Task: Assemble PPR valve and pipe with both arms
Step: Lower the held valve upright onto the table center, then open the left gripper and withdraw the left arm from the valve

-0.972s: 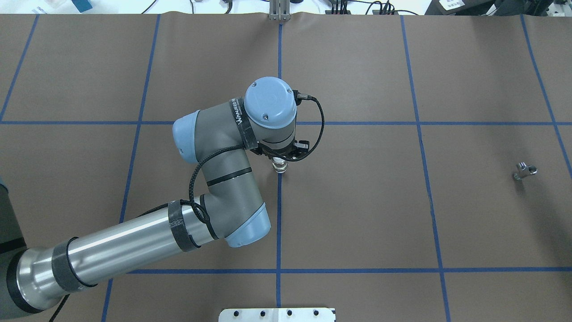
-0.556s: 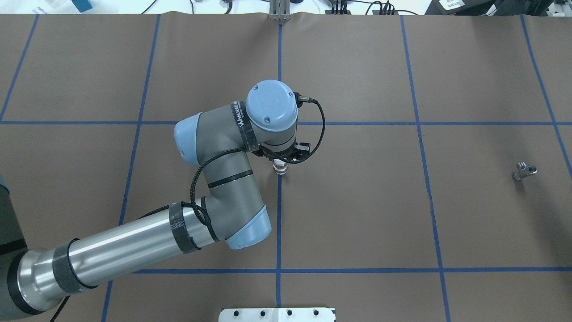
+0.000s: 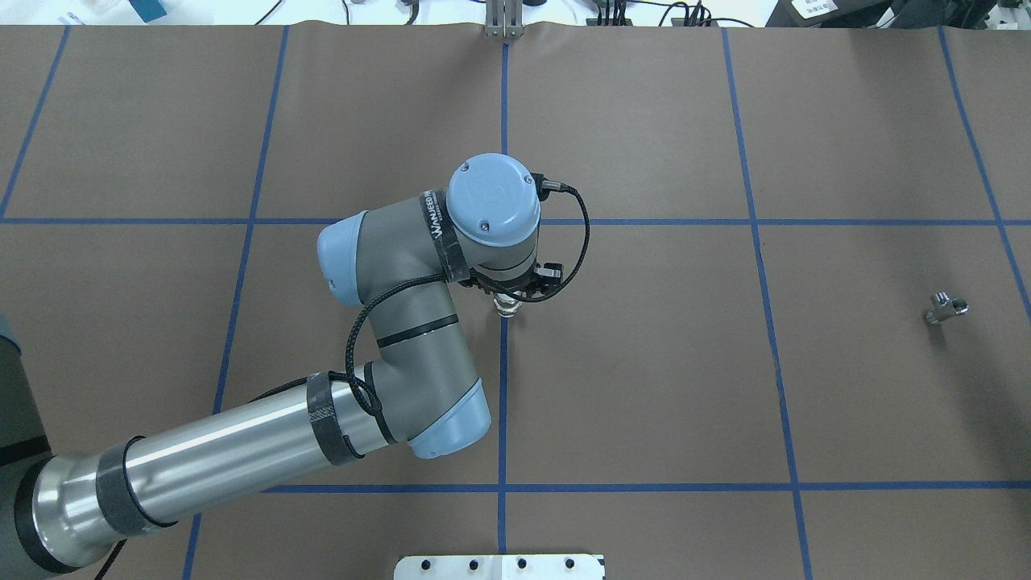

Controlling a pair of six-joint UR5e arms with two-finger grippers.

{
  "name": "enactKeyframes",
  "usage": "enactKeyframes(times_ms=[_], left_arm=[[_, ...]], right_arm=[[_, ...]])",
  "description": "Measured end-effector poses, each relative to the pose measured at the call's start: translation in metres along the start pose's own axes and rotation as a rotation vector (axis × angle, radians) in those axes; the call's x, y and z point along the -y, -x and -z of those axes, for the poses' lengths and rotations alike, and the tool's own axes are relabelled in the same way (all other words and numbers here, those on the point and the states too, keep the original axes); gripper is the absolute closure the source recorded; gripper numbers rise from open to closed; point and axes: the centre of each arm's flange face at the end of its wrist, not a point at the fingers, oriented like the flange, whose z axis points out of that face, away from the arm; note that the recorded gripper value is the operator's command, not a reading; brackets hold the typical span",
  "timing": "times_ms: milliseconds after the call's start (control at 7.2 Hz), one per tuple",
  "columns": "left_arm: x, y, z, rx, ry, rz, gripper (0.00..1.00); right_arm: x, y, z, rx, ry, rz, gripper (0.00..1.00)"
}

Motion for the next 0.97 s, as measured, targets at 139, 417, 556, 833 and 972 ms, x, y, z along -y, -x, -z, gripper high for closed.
enactKeyframes(times_ms=[139,417,556,833,972], left_arm=[[-0.002,-0.002,0.007,-0.016,-0.008,-0.008,0.00],[0.000,0.013,0.045,-0.003,-0.017,-0.045,0.00],[-0.004,0.037,0.072,0.038,-0.010,-0.086,0.00],[-0.028,0.130,0.121,0.089,-0.014,-0.203,0.00],[-0.035,0.190,0.144,0.106,-0.009,-0.274,0.00]], right_arm=[[0.000,0.000,0.000,0.000,0.000,0.001,0.00],[0.000,0.001,0.001,0.000,-0.001,0.005,0.00],[0.000,0.001,0.001,-0.002,-0.002,0.009,0.00],[-0.003,0.002,0.002,-0.003,-0.004,0.014,0.00],[-0.005,0.005,0.005,-0.003,-0.010,0.014,0.01]])
